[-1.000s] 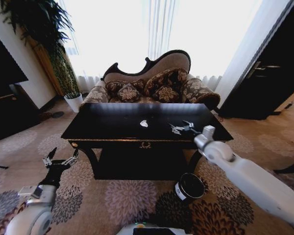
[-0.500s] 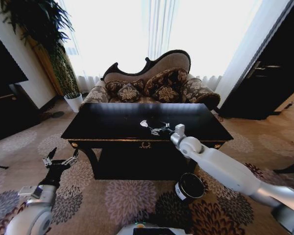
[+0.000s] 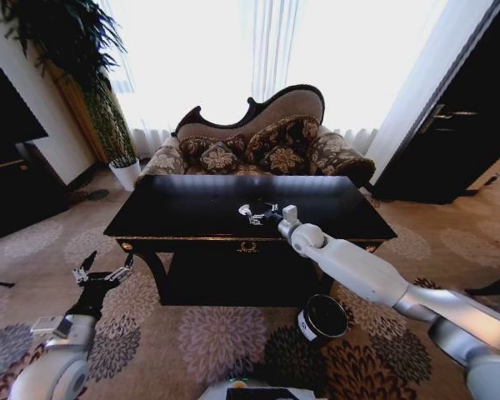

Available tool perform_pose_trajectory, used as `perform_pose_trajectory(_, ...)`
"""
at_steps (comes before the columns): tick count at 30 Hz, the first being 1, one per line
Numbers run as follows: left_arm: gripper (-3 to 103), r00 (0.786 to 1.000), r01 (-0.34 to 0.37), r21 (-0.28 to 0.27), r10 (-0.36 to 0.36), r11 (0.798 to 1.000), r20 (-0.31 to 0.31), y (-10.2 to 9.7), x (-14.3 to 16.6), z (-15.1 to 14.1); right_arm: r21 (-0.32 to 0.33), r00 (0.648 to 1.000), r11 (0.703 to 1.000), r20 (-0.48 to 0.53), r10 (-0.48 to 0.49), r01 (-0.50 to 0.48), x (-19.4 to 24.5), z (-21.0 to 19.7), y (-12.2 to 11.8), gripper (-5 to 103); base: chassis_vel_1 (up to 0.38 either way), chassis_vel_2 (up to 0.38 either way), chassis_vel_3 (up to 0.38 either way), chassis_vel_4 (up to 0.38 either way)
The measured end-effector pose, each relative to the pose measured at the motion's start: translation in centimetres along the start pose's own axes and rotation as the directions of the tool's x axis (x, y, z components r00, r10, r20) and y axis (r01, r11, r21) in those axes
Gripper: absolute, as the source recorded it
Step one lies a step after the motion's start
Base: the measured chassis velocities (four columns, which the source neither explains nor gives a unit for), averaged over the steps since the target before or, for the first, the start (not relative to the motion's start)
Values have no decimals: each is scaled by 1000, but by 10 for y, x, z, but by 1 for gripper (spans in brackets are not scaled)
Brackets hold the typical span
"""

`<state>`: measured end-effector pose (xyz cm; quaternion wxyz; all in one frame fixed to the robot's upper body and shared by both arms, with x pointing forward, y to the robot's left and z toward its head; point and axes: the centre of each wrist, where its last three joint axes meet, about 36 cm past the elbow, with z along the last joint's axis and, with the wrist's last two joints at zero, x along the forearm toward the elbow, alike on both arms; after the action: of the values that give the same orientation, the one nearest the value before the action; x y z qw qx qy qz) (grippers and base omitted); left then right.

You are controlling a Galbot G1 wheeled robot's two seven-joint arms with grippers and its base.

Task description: Move to the front of the table and place the trash on the table into the trash bin.

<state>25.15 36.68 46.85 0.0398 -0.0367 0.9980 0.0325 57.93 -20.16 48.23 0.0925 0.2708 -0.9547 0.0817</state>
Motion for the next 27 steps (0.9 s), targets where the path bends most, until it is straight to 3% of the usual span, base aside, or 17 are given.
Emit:
perform_pose_trajectory(12, 100, 1000, 0, 0, 0, 1000, 0, 0, 0, 0, 19, 1000, 1000, 1, -7, 7, -14, 7, 3, 100, 0, 0, 0, 0)
perform_pose_trajectory(15, 100, 1000, 0, 0, 0, 1000, 0, 0, 0, 0, 19, 1000, 1000, 2, -9, 9, -13, 9, 3, 85, 0, 0, 0, 0)
perform_pose_trajectory(18, 100, 1000, 0, 0, 0, 1000, 0, 0, 0, 0, 24, 1000, 1000, 3, -11, 10, -13, 12, 3, 79, 0, 0, 0, 0)
perform_pose_trajectory(23, 100, 1000, 0, 0, 0, 1000, 0, 0, 0, 0, 38, 1000, 999, 10, -20, 19, -9, 20, 4, 57, 0, 0, 0, 0)
perform_pose_trajectory(27, 100, 1000, 0, 0, 0, 1000, 0, 0, 0, 0, 34, 1000, 999, 8, -19, 19, -6, 23, 4, 47, 0, 0, 0, 0)
